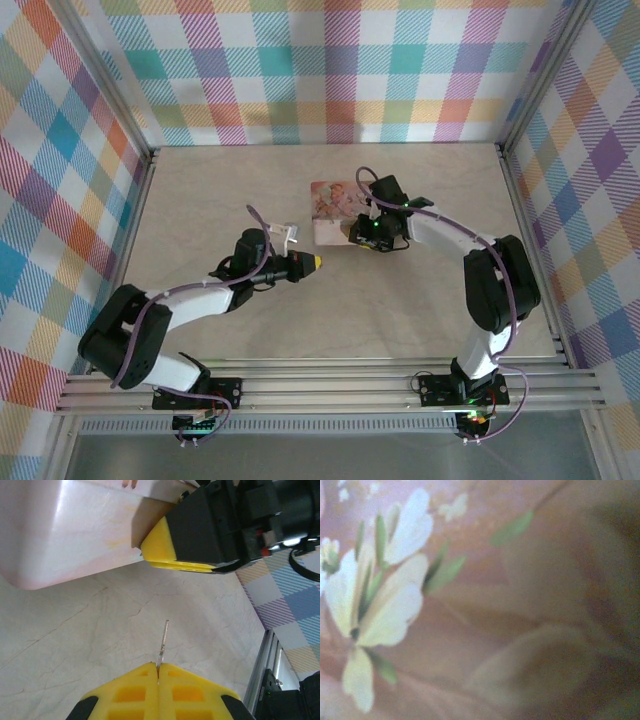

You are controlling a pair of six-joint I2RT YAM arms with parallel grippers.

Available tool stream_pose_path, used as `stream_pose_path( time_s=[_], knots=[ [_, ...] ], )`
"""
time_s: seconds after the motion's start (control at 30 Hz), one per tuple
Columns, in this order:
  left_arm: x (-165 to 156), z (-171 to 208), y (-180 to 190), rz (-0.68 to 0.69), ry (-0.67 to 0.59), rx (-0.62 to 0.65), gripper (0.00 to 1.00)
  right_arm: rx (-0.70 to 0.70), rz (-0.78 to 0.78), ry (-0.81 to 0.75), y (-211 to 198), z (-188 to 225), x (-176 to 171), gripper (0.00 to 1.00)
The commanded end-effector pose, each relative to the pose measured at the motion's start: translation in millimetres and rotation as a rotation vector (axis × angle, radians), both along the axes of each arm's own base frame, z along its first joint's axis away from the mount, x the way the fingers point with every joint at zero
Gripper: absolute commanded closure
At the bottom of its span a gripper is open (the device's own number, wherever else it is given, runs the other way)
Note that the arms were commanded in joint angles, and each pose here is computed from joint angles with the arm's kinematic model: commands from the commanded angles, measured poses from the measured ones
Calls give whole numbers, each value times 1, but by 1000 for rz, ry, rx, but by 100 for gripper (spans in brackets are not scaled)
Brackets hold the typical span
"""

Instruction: Unlock the padlock with the key

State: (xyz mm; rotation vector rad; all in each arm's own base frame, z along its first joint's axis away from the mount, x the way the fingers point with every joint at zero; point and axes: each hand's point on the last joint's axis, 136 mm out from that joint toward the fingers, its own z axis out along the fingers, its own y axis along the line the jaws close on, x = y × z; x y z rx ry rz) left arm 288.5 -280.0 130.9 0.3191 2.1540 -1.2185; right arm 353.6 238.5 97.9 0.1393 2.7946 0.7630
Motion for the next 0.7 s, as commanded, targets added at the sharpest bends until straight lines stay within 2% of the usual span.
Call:
stream_pose_path(
  time_s=[0.0,0.4,0.67],
  knots=[
    [6,12,-16,-29,-62,-64,100,141,8,-4,14,40,-1,100],
    [16,23,-32,-66,-153,-106,100,322,52,98,24,78,-2,100],
    [23,39,-44,-84,-314,-119,100,357,71,134,24,89,0,100]
  ],
)
